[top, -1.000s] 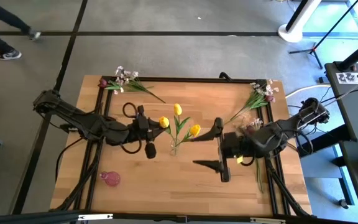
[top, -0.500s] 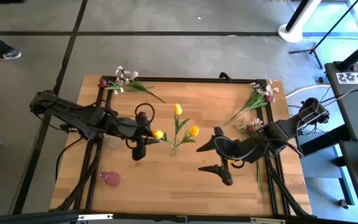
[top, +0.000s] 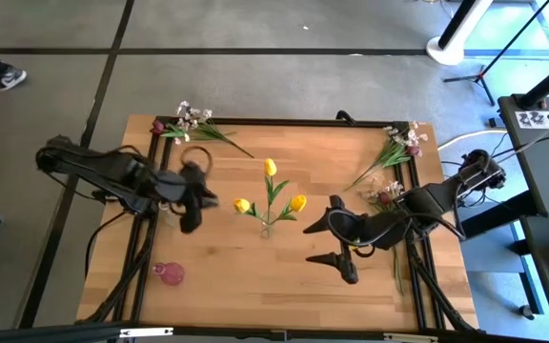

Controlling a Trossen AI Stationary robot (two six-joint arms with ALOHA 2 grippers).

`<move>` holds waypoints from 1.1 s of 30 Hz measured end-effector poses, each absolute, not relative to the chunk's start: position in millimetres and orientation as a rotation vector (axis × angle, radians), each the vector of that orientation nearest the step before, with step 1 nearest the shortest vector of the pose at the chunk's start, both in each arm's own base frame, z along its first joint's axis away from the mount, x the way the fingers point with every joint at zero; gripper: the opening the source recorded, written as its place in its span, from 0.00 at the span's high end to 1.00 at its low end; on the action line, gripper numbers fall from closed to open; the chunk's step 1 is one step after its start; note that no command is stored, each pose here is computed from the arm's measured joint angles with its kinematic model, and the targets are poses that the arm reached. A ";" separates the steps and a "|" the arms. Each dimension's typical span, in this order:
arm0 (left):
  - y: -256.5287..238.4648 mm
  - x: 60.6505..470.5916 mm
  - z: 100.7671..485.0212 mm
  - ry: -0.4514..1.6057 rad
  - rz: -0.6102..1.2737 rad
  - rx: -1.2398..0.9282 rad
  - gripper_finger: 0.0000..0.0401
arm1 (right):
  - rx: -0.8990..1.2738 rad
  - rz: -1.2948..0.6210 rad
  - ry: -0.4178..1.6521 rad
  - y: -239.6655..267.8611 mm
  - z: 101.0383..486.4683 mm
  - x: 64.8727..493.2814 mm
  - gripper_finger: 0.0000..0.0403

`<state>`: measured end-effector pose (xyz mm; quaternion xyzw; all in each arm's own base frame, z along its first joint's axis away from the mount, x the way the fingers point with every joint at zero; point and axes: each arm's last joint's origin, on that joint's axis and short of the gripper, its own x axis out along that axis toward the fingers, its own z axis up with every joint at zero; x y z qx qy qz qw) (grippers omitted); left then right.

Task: Sort flowers into vase by color
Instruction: Put the top right white flowers into the left transparent vase

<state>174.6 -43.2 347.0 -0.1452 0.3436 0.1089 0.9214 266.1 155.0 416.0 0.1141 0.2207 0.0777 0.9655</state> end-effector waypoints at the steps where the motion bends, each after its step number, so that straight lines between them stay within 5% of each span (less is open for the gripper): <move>1: -39.0 166.8 350.1 0.672 0.292 -0.294 0.77 | 0.233 0.167 0.445 155.1 417.1 264.6 0.25; 14: 20.4 144.5 323.4 0.321 1.230 -0.660 0.88 | 0.273 0.102 0.276 140.1 467.2 246.9 0.25; 24: 42.6 152.6 241.7 0.111 1.470 -0.898 0.92 | 0.303 0.027 0.348 120.2 489.7 220.6 0.25; 33: 78.9 158.3 201.2 0.271 1.593 -1.003 0.92 | 0.237 -0.064 0.488 48.3 480.5 235.0 0.25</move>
